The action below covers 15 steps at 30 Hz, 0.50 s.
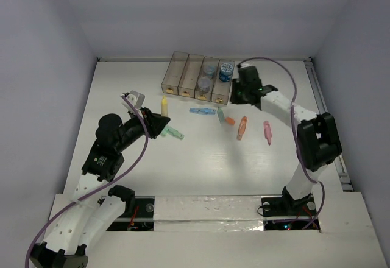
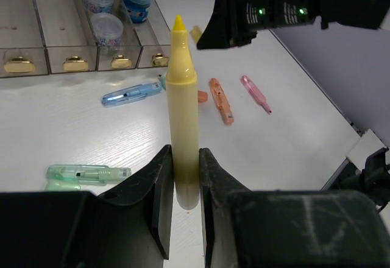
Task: Sort the stationery into containers
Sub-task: Pick up the pen cap from the center of the board, then place the pen cap in the storage box.
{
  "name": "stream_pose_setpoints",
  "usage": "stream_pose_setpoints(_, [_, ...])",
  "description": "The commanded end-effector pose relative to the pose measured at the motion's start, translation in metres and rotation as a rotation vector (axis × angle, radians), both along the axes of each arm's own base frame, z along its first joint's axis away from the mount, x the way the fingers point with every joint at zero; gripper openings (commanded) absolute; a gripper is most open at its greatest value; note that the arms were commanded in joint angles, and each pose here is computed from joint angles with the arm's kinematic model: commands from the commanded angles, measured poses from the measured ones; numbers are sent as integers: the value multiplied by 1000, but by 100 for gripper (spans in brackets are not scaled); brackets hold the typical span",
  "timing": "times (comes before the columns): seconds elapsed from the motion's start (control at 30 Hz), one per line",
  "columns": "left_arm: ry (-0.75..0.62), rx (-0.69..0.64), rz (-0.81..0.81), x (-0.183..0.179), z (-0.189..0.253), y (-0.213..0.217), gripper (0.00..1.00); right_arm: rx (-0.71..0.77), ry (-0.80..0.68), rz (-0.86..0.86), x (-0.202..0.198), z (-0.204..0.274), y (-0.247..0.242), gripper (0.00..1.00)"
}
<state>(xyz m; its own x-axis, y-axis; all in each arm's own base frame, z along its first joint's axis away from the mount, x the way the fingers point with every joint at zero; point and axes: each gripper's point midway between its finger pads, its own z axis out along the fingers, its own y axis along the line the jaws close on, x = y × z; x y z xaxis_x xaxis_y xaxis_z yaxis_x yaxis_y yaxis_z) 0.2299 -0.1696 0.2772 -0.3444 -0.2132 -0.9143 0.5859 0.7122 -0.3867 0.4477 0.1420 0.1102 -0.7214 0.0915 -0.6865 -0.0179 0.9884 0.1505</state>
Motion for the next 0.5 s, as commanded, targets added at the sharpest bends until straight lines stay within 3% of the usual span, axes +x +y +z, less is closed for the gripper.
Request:
stream_pose_setpoints(0.0, [-75,-11,22,2,23,3,0,66,14,323,-59,2,92,18])
stream_pose_setpoints(0.1, [-74,-12,34,4,23,5,0,29,113,519,-124,-31,148,18])
stream_pose_setpoints(0.27, [-79,-14,51,7,25,9,0,-24,222,633,-182,-72,167,19])
stream_pose_setpoints(0.47, [-72,-16,62,10,23,10,0,-82,283,647,-207,-100,154,24])
